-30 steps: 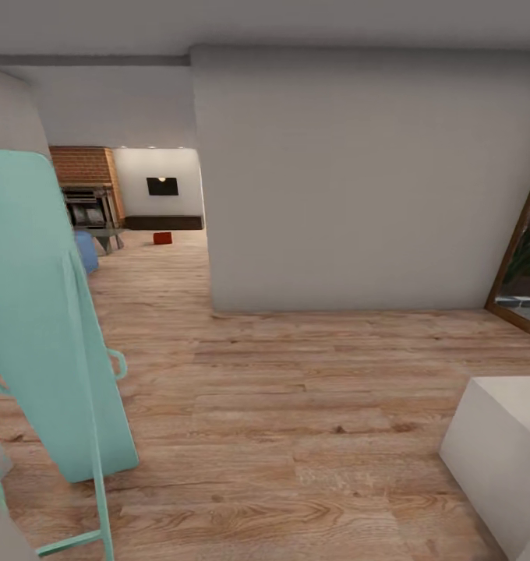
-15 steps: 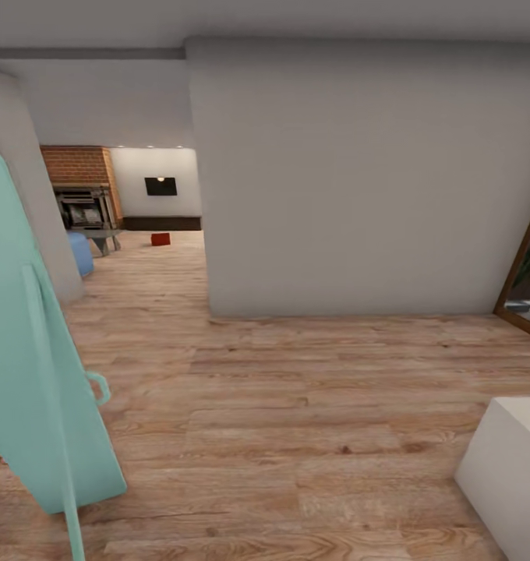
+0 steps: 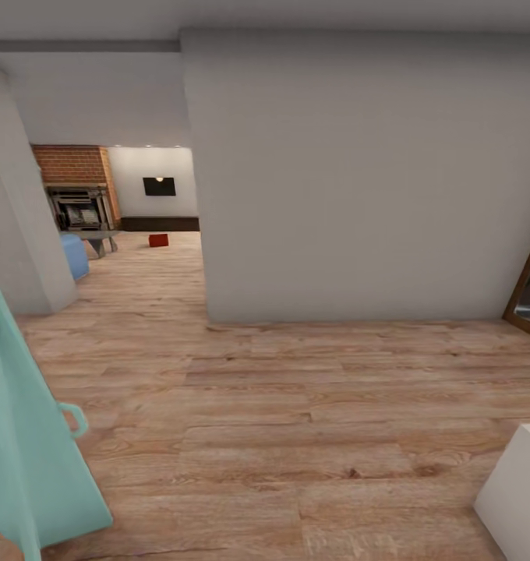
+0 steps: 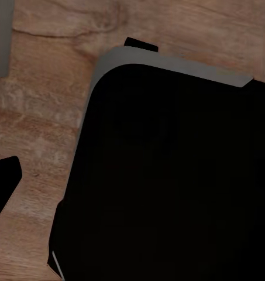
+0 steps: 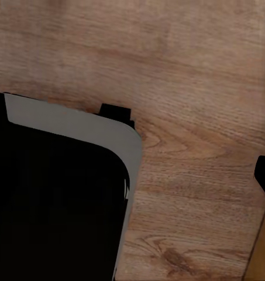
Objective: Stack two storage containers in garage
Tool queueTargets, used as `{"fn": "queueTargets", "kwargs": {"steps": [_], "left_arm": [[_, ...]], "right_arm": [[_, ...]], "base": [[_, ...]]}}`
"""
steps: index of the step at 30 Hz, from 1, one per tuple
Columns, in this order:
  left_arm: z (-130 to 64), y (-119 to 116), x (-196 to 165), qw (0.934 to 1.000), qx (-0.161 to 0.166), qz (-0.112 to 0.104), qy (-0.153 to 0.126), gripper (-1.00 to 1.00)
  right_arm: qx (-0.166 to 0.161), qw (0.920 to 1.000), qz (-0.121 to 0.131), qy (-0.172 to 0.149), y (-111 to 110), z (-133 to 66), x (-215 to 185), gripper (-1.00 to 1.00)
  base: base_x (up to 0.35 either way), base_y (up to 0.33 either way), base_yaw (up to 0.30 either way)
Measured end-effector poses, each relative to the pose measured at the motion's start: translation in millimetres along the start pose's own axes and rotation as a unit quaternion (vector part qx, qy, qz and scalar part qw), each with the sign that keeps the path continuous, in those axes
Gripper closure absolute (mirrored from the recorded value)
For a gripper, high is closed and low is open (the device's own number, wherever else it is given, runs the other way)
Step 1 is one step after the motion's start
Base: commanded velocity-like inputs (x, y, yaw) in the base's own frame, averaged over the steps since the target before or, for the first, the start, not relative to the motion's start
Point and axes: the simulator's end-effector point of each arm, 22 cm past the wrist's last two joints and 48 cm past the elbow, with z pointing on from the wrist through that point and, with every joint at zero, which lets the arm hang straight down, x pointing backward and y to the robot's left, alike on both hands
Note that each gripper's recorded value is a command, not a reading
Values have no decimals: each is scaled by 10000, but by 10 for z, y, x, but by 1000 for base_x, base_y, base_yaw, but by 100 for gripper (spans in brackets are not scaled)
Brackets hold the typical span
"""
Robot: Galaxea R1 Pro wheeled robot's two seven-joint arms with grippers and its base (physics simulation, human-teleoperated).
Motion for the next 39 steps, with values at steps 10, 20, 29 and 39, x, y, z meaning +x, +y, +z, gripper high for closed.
{"fn": "queueTargets", "kwargs": {"steps": [10, 20, 29, 39], "left_arm": [[0, 5, -1, 10000, -4, -3, -1, -100], [0, 4, 1, 10000, -3, -4, 3, -100], [0, 2, 0, 10000, -1, -3, 2, -100], [0, 1, 0, 10000, 0, -2, 1, -100]], "right_arm": [[-20, 10000, 2, 2, 31, 2, -3, -100], [-34, 10000, 14, 2, 56, 3, -7, -100], [-3, 10000, 0, 3, 4, 0, -1, -100], [-35, 10000, -1, 2, 52, 3, -7, -100]], "base": [[324, 0, 0], [323, 0, 0], [323, 0, 0], [324, 0, 0]]}}
